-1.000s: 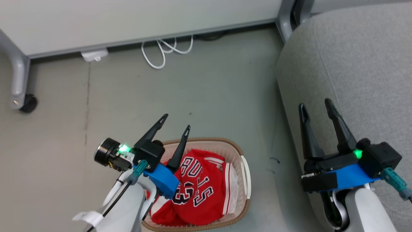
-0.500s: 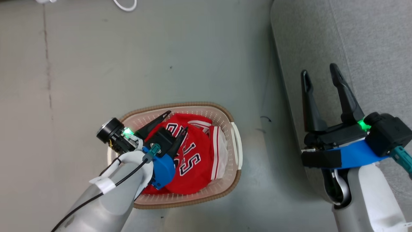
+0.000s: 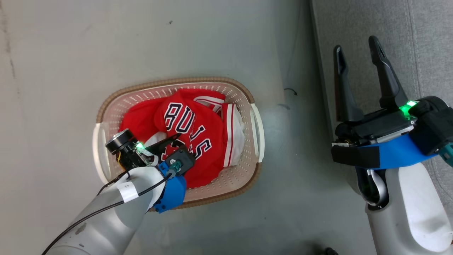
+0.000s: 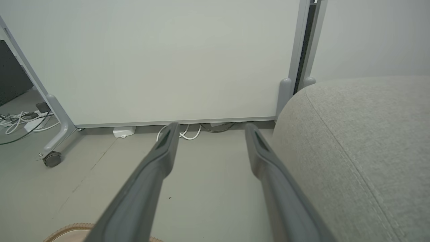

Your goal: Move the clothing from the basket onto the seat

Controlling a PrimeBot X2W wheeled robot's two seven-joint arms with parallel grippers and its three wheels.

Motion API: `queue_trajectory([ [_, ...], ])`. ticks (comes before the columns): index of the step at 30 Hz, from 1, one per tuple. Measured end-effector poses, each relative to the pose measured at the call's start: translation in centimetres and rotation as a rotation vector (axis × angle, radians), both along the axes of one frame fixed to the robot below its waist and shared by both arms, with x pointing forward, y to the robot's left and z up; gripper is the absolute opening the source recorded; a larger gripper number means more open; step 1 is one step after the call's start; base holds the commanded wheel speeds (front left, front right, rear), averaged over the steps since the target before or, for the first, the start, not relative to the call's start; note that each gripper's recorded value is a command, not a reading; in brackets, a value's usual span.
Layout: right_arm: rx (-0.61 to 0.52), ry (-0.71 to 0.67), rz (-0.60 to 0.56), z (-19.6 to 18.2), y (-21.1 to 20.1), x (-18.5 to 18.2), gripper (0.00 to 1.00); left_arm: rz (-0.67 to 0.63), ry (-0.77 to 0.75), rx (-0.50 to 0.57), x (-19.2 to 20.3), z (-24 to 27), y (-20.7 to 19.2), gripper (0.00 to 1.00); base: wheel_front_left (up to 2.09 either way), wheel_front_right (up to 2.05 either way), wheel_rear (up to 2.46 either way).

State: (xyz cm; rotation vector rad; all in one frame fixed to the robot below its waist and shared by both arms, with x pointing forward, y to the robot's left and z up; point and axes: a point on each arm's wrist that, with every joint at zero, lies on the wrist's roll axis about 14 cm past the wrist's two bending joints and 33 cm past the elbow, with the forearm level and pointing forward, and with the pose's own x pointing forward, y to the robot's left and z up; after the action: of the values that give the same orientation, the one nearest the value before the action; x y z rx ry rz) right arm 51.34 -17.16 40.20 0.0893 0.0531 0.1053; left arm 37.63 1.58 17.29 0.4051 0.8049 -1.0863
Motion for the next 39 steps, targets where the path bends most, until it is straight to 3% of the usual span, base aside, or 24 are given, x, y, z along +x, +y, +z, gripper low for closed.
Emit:
queue_trajectory([
  [12,-0.030,0.064,-0.025,-3.6,-1.4,0.2,1.00,-0.123,0.098,0.126,-1.6,-5.3,1.4,1.00,0.00,0.00,0.00],
  [27,-0.054,0.129,-0.035,-7.2,-2.1,0.2,1.00,-0.119,0.238,0.271,-2.8,-9.8,2.6,1.00,0.00,0.00,0.00],
  [29,-0.054,0.133,-0.035,-7.4,-2.1,0.2,1.00,-0.118,0.242,0.284,-2.6,-9.9,2.7,0.18,0.00,0.00,0.00],
  [30,-0.054,0.134,-0.035,-7.4,-2.1,0.2,1.00,-0.116,0.241,0.285,-2.5,-9.9,2.7,0.00,0.00,0.00,0.00],
  [39,-0.050,0.109,-0.034,-6.2,-2.0,0.4,1.00,-0.106,0.195,0.242,-1.3,-8.7,2.1,0.00,0.00,0.00,0.00],
])
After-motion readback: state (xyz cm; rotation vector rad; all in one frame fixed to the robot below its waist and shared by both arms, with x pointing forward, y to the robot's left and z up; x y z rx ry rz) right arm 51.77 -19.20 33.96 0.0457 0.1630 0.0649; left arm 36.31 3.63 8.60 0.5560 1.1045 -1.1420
